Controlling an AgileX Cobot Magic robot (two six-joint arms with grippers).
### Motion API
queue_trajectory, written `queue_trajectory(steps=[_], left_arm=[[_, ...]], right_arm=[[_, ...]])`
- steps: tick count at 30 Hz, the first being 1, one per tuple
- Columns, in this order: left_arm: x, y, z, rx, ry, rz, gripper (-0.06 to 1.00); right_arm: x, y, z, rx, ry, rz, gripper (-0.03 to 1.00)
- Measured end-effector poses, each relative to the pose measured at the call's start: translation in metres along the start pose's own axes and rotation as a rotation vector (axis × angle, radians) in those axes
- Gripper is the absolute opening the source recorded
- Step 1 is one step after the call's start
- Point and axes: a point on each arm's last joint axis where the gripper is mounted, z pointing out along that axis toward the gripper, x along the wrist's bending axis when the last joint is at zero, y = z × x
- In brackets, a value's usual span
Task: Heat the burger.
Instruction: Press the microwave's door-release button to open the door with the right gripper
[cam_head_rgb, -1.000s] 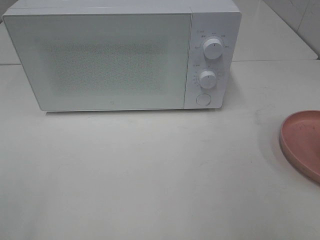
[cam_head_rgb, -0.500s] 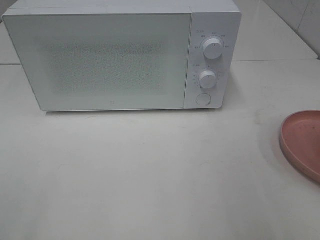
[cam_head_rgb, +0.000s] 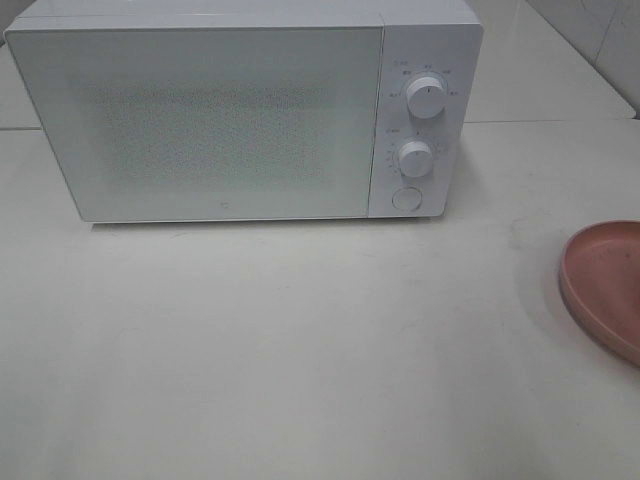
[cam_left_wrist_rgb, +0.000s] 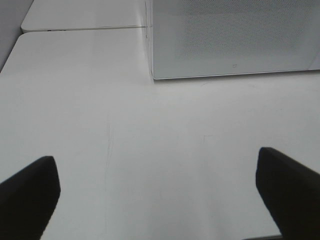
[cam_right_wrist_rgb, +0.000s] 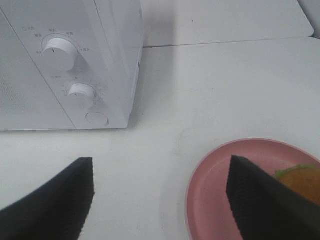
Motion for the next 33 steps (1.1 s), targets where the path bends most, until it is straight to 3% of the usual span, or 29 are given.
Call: queue_trajectory(steps=[13,21,29,33], left_arm=[[0.0,0.0,0.0,0.0,0.0,0.0,0.99],[0.0,0.0,0.0,0.0,0.0,0.0,0.99],[0.0,0.0,0.0,0.0,0.0,0.0,0.99],[0.0,0.0,0.0,0.0,0.0,0.0,0.99]], right_arm=[[0.002,0.013,0.036,-0.171,0.022,-0.006,0.75],[-0.001,-0.008,0.059,-0.239,0.031,0.0,0.75],[0.001,-0.031,0.063,-0.389,0.049,-0.038,0.75],[0.007,-0.039,0.067,-0.394,0.048,-0.058,0.75]])
